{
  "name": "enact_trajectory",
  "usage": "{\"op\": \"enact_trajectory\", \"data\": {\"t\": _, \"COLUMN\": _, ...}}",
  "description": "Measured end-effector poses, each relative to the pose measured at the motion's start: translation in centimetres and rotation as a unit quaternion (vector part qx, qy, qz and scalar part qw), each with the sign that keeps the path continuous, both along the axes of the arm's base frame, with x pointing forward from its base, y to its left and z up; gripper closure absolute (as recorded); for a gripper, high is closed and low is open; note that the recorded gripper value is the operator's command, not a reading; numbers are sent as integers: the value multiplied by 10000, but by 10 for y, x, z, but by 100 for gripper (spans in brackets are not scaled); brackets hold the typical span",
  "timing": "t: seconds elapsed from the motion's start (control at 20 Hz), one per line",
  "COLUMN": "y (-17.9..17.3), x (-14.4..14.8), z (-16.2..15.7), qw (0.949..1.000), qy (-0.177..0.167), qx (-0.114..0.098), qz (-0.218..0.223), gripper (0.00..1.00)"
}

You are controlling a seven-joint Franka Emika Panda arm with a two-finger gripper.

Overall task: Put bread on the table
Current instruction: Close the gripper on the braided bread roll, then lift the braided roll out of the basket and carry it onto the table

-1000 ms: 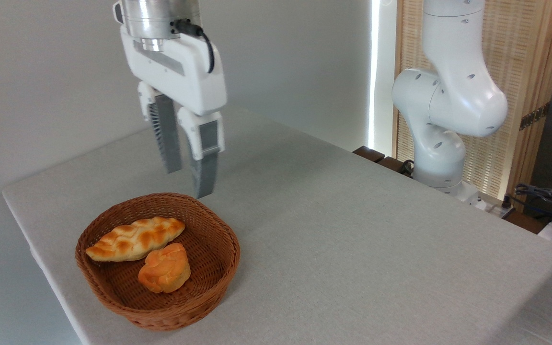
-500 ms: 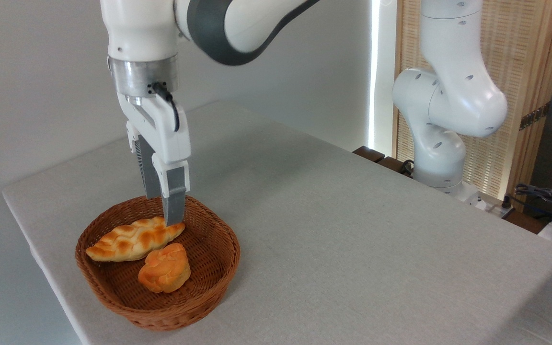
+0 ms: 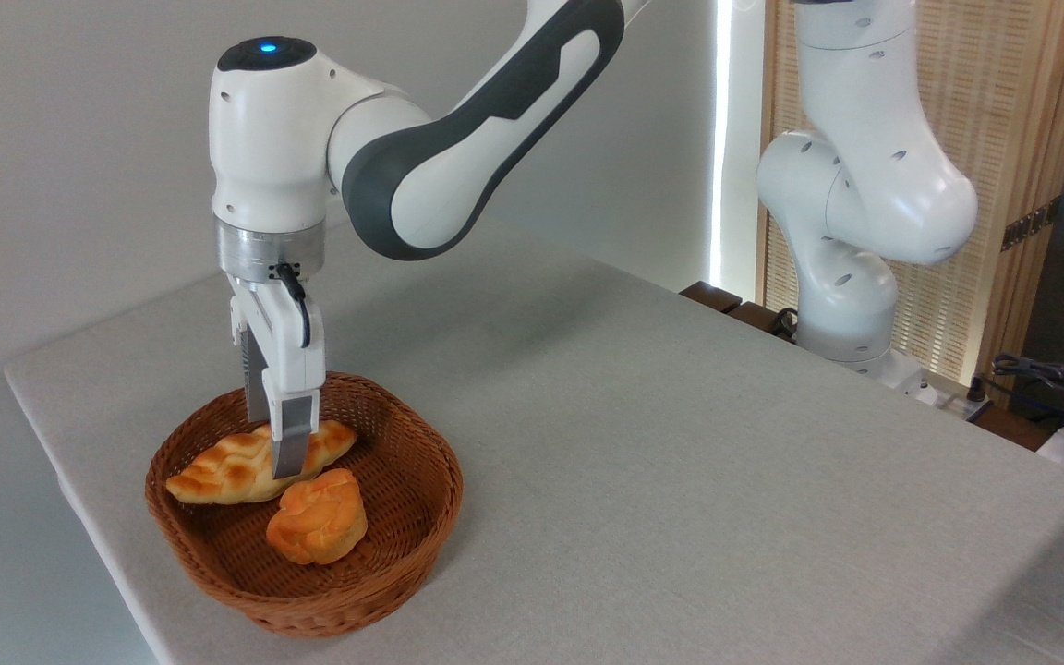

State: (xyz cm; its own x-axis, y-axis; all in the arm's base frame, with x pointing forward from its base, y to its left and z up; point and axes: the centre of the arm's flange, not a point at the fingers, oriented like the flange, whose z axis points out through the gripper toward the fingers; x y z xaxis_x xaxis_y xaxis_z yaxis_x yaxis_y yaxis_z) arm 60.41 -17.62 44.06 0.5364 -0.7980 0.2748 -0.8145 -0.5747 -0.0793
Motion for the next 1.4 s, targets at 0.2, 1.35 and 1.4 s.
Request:
{"op": "enact_trajectory", "data": {"t": 0.2, "y": -6, "x": 0, "z": -12, "qw": 9999, "qy": -95, "qx": -44, "qz": -23, "gripper": 14}}
{"op": "enact_trajectory", "data": {"t": 1.35, "y": -2, "x": 8, "z": 17, "qw": 9981, "qy": -427, "qx": -391, "qz": 227, "gripper": 85}}
{"op": "enact_trajectory", "data": {"t": 1.4, "y": 1, "x": 9, "z": 30, "qw": 9967, "qy": -478, "qx": -563, "qz": 343, "gripper": 85}}
